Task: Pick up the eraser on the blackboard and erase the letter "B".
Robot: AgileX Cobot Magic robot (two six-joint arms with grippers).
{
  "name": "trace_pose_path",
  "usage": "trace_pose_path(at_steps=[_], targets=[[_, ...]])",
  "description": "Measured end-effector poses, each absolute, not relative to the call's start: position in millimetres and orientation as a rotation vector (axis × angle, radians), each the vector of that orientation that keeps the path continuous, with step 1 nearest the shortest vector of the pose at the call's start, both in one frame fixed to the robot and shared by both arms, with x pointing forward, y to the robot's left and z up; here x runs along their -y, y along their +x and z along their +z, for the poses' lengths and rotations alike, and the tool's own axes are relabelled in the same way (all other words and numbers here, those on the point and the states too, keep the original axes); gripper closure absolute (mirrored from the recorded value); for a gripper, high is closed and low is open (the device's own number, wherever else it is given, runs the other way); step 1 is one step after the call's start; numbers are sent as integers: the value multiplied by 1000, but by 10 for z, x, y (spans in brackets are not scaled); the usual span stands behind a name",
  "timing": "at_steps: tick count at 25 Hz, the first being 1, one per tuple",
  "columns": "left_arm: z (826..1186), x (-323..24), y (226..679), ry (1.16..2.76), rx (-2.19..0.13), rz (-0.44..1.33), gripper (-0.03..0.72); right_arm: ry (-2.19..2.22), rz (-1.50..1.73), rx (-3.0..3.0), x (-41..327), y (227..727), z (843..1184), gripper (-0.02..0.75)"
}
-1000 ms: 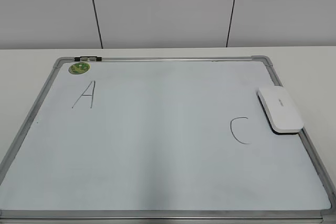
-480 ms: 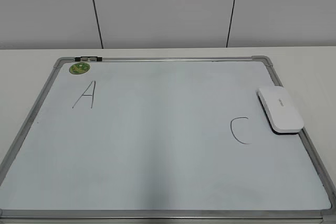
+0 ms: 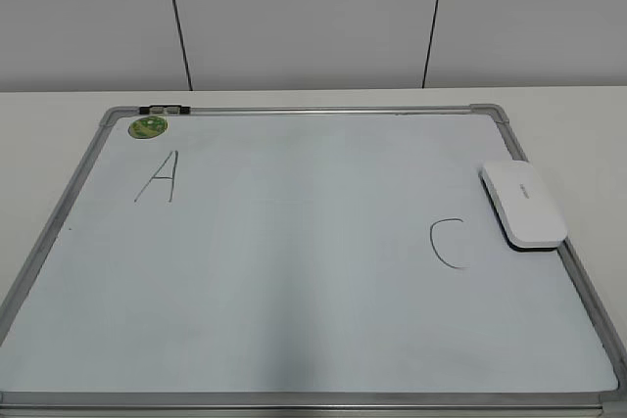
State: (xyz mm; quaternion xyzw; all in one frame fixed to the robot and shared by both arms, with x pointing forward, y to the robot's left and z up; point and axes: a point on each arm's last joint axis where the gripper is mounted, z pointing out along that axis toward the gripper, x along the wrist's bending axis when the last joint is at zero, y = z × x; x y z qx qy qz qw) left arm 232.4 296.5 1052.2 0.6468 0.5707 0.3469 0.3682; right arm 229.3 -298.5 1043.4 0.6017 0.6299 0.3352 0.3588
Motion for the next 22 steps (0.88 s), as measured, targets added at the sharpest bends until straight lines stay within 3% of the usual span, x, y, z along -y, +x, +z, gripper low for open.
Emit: trace_pose_path(at_steps=[22], targets=[[10522, -2965, 2324, 1661, -1465, 891, 351, 1552, 865, -1625, 2985, 2293, 10434, 149]])
